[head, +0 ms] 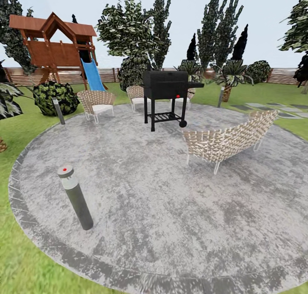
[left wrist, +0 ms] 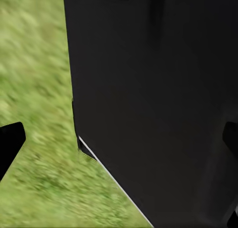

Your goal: Take the three Easter eggs out of the wicker basket on the lawn in the garden, then place them on the lawn next to a single tree (choose any tree) so that all three eggs are next to the same tree and none are left in the basket.

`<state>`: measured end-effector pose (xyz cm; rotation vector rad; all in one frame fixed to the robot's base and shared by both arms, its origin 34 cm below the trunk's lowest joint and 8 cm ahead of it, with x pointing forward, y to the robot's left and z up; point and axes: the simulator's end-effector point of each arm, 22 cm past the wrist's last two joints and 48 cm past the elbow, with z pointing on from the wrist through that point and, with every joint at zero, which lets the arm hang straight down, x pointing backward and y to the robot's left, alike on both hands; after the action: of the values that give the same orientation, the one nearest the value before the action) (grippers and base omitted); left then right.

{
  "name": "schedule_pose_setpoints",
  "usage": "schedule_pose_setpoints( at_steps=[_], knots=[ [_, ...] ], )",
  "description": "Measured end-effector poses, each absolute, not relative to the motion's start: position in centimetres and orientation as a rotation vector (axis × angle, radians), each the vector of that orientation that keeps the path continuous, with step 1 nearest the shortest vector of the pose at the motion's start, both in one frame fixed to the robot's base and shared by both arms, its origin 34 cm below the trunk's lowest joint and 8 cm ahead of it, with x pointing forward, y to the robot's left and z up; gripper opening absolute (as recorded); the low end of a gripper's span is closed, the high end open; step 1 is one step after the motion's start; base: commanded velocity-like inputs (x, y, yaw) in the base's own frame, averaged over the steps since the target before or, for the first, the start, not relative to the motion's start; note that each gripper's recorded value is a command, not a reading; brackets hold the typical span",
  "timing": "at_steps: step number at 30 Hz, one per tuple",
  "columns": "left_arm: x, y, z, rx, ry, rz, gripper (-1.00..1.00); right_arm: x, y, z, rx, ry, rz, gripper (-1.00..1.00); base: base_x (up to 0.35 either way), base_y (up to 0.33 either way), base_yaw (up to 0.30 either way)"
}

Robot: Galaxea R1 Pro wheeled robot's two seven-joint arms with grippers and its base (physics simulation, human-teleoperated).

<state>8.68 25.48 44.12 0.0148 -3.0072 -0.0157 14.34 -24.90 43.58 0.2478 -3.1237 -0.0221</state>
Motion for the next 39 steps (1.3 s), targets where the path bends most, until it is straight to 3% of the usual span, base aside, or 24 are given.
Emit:
schedule_pose_setpoints(
  at_steps=[39],
  knots=[
    [8.7,25.48,44.12,0.014,-3.008,-0.016,1.0,14.24,-24.85,43.59,0.247,-3.121,-0.025,1.0,0.325,0.0,0.005]
  ],
)
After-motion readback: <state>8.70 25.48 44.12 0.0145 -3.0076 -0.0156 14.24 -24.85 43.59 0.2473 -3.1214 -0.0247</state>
